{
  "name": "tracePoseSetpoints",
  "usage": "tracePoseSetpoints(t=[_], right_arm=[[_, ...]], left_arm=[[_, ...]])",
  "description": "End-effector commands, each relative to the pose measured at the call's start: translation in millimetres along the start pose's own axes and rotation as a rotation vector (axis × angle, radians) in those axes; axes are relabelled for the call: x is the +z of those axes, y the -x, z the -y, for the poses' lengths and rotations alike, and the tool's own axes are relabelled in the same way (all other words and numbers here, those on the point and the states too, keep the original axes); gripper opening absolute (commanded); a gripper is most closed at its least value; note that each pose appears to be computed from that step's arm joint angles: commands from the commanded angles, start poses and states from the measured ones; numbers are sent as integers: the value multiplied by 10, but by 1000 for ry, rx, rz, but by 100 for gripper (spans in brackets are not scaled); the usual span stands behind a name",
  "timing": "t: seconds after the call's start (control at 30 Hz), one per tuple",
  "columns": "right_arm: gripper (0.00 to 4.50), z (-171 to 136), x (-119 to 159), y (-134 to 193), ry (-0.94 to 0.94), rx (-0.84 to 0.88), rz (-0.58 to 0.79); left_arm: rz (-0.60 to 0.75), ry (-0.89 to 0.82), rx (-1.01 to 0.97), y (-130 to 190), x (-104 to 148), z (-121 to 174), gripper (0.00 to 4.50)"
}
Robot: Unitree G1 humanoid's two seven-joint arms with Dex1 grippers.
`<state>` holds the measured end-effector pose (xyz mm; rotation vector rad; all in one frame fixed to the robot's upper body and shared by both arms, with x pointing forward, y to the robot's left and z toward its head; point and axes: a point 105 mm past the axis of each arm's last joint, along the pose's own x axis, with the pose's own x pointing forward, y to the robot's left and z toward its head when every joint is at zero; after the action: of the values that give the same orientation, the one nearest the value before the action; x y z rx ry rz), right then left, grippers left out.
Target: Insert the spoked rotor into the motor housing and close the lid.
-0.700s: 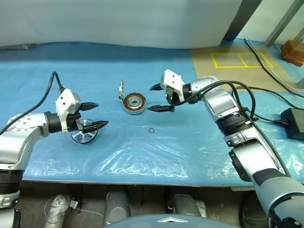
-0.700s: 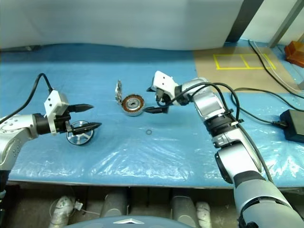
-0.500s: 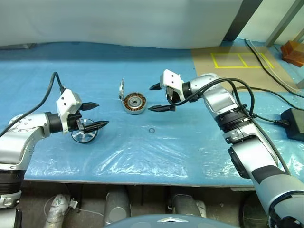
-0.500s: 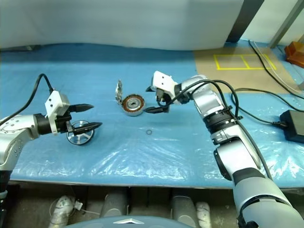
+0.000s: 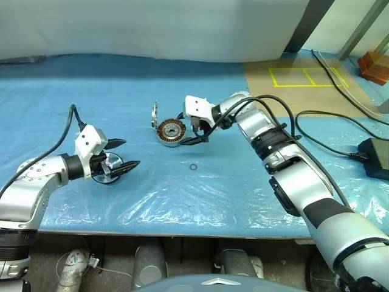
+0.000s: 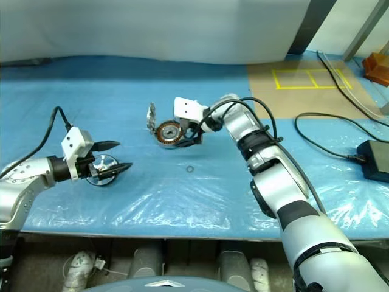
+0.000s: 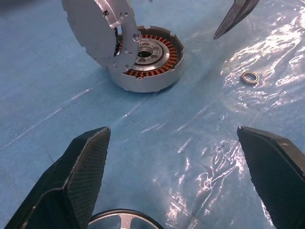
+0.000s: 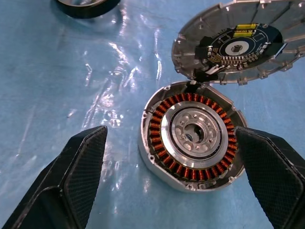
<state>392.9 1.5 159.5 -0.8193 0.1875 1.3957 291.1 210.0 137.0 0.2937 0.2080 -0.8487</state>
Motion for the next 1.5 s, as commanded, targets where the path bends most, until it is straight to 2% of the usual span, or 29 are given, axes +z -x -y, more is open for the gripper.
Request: tracePoseSetpoints(t=[0.03, 0.3, 1.23, 1.37, 1.47, 1.5], right_arm=[[450, 123, 115, -33, -14, -42, 3], [450, 23, 43, -220, 3, 11, -57], [450, -172, -250, -493, 112, 20, -212], [332, -183, -273, -487, 162, 39, -246], [230, -107, -228, -496, 143, -19, -249], [230, -84, -208, -497, 131, -34, -246]], left_arm=[[35, -46, 27, 45, 117, 4, 448], [39, -33, 47, 38, 76, 56, 448], [48, -23, 32, -148, 48, 206, 448], [46, -36, 43, -157, 55, 204, 450], [68, -36, 67, -158, 102, 185, 450], [71, -36, 68, -161, 109, 191, 450]])
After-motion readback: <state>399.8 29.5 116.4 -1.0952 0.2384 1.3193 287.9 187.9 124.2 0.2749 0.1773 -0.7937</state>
